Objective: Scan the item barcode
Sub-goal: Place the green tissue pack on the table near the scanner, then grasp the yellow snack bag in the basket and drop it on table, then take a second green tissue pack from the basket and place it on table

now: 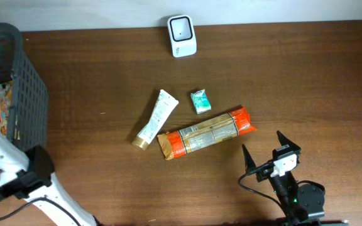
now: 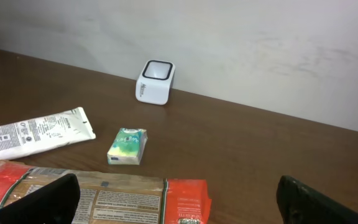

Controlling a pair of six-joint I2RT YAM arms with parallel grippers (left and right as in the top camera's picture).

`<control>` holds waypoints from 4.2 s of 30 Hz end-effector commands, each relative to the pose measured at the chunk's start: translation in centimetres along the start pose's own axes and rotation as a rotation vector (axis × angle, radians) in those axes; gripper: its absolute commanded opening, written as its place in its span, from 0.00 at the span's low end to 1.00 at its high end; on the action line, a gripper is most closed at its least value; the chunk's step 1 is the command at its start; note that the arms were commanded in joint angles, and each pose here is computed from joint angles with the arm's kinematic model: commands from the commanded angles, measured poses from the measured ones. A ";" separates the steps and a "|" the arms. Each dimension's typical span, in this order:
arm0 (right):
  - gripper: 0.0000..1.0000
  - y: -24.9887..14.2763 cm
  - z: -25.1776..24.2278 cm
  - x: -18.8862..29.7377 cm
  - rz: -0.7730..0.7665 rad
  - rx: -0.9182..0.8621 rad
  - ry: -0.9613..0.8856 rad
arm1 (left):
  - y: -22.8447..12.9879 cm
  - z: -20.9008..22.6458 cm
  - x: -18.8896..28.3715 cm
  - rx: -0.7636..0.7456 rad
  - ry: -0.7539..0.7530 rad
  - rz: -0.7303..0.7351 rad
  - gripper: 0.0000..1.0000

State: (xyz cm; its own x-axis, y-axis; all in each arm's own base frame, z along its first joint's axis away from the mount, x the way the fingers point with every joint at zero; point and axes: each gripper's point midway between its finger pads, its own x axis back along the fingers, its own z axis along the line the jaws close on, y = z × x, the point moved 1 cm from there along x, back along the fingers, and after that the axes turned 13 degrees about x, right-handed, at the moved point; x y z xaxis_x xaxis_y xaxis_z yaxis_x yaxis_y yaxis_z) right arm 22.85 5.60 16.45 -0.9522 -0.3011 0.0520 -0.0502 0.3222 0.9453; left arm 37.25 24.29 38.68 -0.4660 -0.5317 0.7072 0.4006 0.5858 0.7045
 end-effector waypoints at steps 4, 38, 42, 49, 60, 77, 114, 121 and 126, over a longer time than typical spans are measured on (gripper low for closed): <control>0.99 -0.3 -0.1 0.0 0.005 0.003 -0.007 | -2.4 2.8 -14.1 0.072 0.115 0.189 0.99; 0.99 -0.3 -0.1 0.0 0.005 0.003 -0.007 | 4.5 1.8 7.0 -0.169 -0.097 -0.642 1.00; 0.99 -0.3 -0.1 0.0 0.005 0.003 -0.007 | 4.3 4.4 -6.7 -0.169 -0.035 -0.273 1.00; 0.99 -0.3 -0.1 0.0 0.005 0.003 -0.007 | -7.0 4.2 -26.9 -0.239 0.008 0.132 0.99; 0.99 -0.3 -0.1 0.0 0.005 0.003 -0.008 | -16.7 5.8 -36.1 -0.296 0.060 0.354 0.24; 0.99 -0.3 -0.1 0.0 0.005 0.003 -0.007 | 1.1 -3.9 16.7 -0.317 -0.624 -0.498 0.00; 0.99 -0.3 -0.1 0.0 0.005 0.003 -0.007 | -0.9 3.1 -8.5 -0.081 -0.041 0.135 1.00; 0.99 -0.3 -0.1 0.0 0.005 0.003 -0.007 | -8.3 3.5 -23.9 -0.185 -0.007 0.254 0.89; 0.99 -0.3 -0.1 0.0 0.005 0.003 -0.007 | -9.0 3.2 -27.2 -0.322 -0.032 0.182 1.00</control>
State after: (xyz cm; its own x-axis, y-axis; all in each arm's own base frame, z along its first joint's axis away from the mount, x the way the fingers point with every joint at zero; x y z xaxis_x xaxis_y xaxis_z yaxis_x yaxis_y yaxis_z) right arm 22.85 5.60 16.45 -0.9522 -0.3011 0.0520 -0.0502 0.3222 0.9453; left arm 43.19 34.74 13.31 -0.3696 -0.3913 0.8428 0.6514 0.5377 0.5353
